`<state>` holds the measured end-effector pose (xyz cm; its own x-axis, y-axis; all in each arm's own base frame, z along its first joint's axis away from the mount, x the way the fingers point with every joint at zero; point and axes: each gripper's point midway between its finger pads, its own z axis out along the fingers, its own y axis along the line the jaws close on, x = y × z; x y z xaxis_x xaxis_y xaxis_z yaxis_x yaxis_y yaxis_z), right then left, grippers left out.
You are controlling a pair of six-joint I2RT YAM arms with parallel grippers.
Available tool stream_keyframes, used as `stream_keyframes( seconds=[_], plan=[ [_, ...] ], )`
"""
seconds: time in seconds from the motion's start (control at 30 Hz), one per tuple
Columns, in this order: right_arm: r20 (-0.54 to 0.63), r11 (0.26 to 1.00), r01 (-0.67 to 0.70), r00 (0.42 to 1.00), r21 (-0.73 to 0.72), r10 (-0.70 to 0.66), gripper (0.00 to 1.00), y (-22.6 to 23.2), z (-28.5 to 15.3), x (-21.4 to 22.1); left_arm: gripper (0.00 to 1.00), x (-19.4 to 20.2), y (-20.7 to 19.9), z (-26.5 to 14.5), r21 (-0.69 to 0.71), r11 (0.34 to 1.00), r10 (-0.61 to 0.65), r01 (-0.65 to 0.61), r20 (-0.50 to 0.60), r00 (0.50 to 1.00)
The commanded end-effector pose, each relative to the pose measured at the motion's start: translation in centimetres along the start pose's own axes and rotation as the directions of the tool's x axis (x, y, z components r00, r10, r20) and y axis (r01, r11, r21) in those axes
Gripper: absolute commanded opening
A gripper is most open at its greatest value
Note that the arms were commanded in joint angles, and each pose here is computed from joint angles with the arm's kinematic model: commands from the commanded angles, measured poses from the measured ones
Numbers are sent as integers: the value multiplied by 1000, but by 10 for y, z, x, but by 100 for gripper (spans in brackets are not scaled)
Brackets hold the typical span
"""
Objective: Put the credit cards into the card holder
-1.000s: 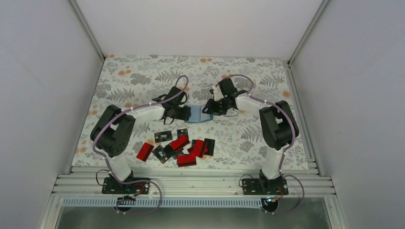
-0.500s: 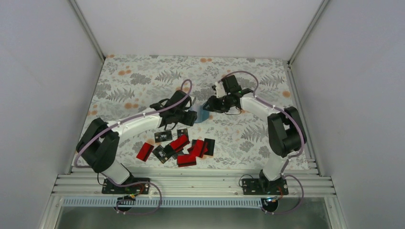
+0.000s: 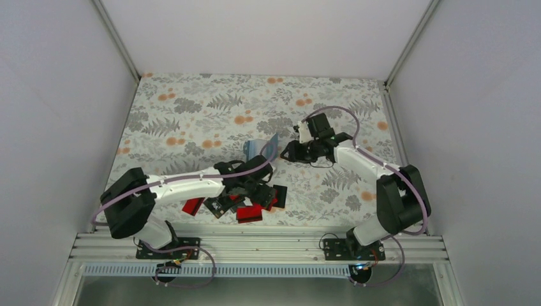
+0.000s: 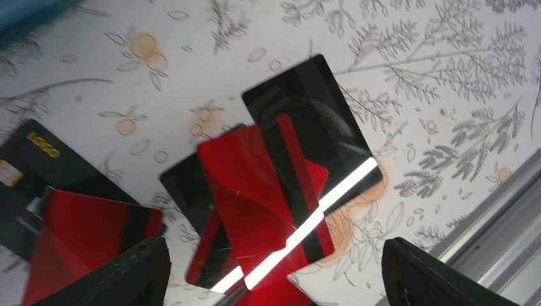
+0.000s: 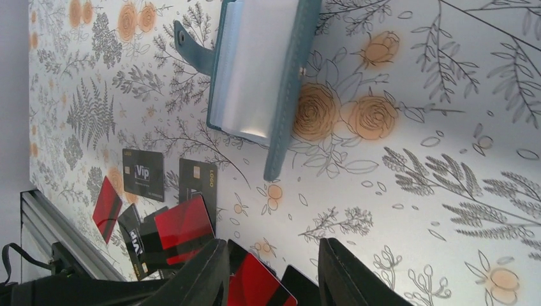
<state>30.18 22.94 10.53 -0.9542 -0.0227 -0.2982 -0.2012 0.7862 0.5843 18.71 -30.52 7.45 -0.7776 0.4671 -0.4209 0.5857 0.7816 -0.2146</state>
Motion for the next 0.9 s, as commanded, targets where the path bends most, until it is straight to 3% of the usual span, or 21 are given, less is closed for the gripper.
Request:
stream_keyframes(
  seconds=[0.0, 0.17, 0.47, 0.87],
  plan=[
    [27, 999, -6, 1000, 43, 5, 38, -8, -11, 5, 84, 17, -9, 4, -39, 999, -36, 34, -51, 998],
    [45, 999, -6, 999, 41, 4, 41, -7, -17, 10, 91, 38, -23, 16, -127, 992, -29, 12, -131, 991],
    [58, 999, 14, 998, 48, -17, 43, -10, -23, 18, 90, 54, -13, 36, -278, 959, -102, 48, -180, 978],
    [60, 997, 29, 998, 66, -33, 43, -15, -24, 23, 83, 62, -11, 54, -299, 952, -126, 62, -200, 972]
  ],
)
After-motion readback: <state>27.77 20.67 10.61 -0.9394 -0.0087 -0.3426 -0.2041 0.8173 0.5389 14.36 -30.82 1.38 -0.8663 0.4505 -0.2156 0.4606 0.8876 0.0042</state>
